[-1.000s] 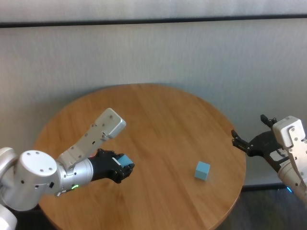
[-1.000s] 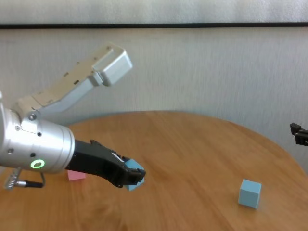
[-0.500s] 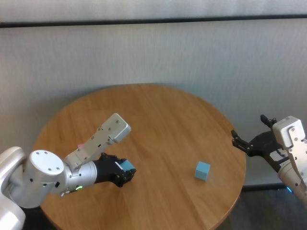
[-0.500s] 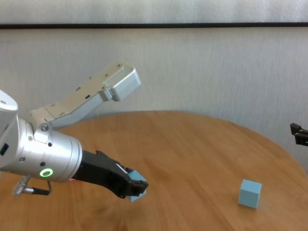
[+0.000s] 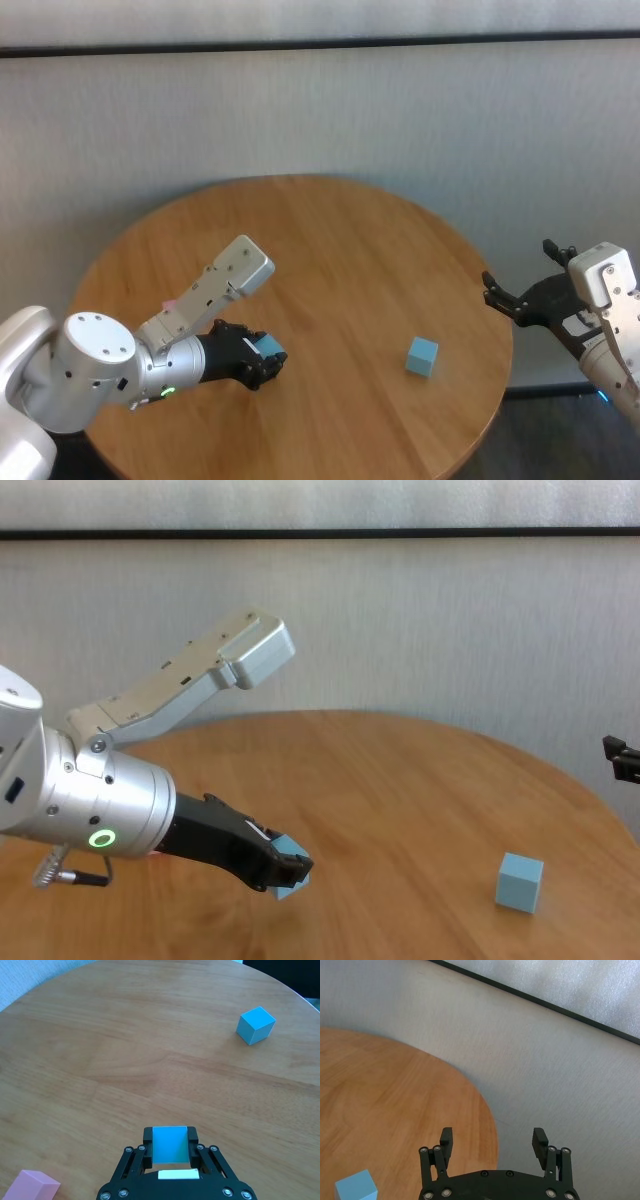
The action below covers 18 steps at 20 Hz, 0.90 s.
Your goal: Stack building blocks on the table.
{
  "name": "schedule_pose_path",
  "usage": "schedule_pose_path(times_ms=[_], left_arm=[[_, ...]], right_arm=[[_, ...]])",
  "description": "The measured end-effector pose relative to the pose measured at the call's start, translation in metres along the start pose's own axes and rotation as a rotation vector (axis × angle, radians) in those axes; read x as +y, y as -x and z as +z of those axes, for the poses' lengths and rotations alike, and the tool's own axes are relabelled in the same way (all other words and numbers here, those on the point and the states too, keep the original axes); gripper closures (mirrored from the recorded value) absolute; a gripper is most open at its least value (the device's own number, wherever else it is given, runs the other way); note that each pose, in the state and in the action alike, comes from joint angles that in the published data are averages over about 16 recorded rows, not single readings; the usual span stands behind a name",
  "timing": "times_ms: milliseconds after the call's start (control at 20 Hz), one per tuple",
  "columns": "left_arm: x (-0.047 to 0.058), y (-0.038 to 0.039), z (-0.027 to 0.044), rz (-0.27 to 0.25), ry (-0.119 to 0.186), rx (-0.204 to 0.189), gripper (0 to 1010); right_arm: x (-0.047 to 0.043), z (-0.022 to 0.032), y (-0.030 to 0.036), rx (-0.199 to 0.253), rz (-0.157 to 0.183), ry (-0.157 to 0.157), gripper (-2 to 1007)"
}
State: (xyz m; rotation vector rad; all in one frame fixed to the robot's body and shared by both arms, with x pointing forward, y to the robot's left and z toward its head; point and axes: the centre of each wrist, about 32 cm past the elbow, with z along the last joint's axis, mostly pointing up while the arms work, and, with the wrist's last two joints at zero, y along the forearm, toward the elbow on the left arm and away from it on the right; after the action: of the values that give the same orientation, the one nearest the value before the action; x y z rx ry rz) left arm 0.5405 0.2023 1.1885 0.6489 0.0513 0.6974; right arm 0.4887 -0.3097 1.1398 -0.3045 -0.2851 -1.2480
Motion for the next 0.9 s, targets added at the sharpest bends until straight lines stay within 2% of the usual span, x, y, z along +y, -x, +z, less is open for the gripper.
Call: schedule_pose_path(times_ms=[400,900], left_arm=[[0.0006,0.0,-0.0001,0.001,0.0,0.001,543],[0.0014,-0.0001,-0.0002,0.005,0.0,0.0,256]], right_arm=[[0.0,0.0,0.0,0.0,0.0,0.0,4],[0.0,0.0,0.0,0.0,0.0,0.0,4]])
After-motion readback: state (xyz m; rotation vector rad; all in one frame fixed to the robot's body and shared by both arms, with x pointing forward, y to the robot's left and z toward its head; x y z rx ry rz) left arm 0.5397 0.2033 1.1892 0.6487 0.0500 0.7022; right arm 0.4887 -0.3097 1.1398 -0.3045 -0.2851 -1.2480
